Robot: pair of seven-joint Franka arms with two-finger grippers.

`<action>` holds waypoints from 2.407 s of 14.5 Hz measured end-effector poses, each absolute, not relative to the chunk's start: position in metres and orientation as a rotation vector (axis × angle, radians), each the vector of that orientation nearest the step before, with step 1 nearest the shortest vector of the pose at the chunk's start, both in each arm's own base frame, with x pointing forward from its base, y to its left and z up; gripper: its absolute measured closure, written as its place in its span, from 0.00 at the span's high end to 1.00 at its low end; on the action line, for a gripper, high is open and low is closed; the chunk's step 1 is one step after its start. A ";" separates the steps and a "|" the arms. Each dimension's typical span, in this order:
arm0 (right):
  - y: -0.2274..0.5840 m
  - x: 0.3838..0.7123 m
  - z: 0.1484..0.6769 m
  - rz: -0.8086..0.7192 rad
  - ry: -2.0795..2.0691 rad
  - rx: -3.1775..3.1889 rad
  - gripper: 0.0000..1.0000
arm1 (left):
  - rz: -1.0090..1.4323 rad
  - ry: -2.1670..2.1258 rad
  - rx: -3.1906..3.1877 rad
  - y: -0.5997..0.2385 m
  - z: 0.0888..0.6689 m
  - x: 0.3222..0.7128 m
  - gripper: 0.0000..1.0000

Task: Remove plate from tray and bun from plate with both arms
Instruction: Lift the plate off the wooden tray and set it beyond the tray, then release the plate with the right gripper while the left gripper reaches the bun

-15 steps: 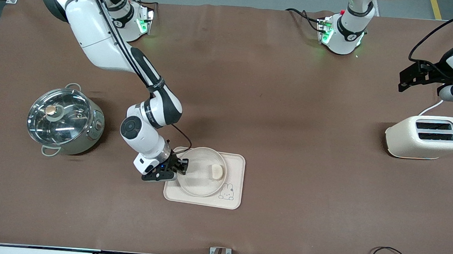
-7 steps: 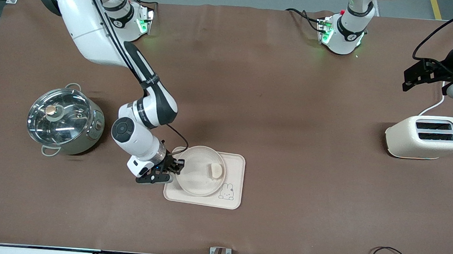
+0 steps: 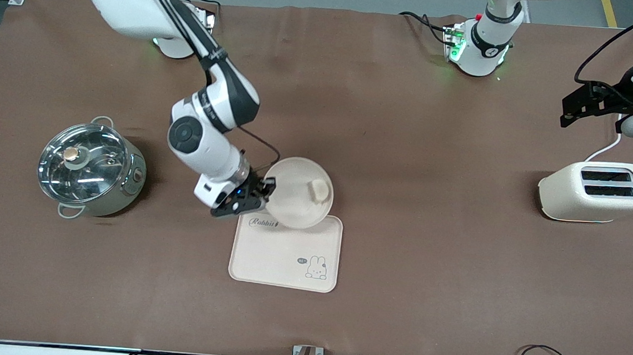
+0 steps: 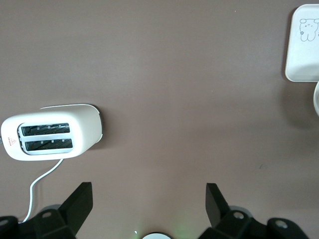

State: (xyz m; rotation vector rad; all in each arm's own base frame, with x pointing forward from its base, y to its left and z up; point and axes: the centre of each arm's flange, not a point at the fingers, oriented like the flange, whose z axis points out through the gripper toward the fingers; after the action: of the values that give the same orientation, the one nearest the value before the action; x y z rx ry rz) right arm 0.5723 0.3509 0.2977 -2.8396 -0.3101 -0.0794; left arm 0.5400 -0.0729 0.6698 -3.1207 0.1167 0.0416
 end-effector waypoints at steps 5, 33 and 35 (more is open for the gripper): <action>0.379 0.499 0.267 -0.082 -0.375 -2.740 0.05 | 0.040 0.110 -3.121 -0.070 0.670 0.540 1.00; 0.075 0.634 0.482 -0.073 -0.105 -3.051 1.00 | 0.224 0.130 -3.114 -0.343 0.482 0.553 1.00; 0.055 0.627 0.520 -0.073 -0.085 -3.077 1.00 | 0.256 -0.015 -3.084 -0.391 0.438 0.528 1.00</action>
State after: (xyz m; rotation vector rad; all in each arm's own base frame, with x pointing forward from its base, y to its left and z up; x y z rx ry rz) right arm 0.6273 0.0546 0.5199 -3.0771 -0.0855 -0.0730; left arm 0.5276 -0.3909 0.4377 -3.0844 -0.0153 0.2563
